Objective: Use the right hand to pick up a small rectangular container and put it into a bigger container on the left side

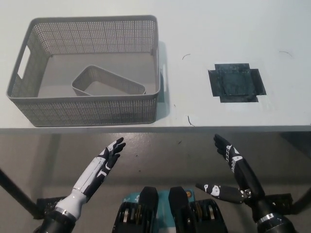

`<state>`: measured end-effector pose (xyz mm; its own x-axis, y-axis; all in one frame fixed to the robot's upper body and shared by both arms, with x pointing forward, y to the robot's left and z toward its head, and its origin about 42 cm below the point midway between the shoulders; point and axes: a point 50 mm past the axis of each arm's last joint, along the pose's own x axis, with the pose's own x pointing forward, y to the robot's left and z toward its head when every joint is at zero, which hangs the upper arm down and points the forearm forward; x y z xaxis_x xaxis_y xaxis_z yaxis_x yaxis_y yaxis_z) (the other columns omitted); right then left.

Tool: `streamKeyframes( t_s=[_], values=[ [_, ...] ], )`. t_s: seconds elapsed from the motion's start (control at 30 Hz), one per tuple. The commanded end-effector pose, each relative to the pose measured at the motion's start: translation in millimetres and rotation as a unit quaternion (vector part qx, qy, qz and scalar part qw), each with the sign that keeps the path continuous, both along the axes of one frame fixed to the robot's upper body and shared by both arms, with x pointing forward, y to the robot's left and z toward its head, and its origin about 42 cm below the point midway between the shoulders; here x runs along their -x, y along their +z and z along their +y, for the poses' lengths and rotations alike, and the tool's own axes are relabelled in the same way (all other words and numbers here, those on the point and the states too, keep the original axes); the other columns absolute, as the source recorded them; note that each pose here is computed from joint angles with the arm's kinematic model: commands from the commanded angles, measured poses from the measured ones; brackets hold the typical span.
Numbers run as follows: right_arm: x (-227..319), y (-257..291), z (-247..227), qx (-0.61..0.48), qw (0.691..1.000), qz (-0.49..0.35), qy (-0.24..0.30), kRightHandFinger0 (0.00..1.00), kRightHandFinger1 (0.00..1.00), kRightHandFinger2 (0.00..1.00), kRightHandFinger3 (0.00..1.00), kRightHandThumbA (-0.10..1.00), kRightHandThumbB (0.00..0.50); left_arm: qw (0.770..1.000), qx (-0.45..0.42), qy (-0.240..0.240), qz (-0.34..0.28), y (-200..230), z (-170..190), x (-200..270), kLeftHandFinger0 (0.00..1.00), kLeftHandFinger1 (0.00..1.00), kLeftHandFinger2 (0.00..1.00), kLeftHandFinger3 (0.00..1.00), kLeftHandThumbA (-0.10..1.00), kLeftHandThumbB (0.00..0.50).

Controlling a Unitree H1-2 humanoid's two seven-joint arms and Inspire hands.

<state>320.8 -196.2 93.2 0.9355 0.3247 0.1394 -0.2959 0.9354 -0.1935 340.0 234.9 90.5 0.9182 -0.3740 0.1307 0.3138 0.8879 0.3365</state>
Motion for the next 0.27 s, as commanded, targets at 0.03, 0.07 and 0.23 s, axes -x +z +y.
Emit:
streamKeyframes(
  t_s=[0.03,0.07,0.23],
  values=[
    [-10.5,19.5,2.4,0.019,0.999,-0.033,0.023,1.00,1.00,1.00,1.00,1.00,0.114,0.999,0.002,-0.006,-0.037,15.0,4.4,-8.2,1.00,1.00,1.00,1.00,1.00,0.253],
    [-10.7,19.3,2.8,0.022,0.999,-0.036,0.027,1.00,1.00,1.00,1.00,1.00,0.096,0.999,-0.001,-0.003,-0.036,15.5,4.8,-7.9,1.00,1.00,1.00,1.00,1.00,0.255],
    [-11.9,18.5,3.1,0.030,0.998,-0.042,0.030,1.00,1.00,1.00,1.00,1.00,0.080,1.000,0.007,-0.003,-0.030,15.0,4.4,-8.4,1.00,1.00,1.00,1.00,1.00,0.265]
  ],
)
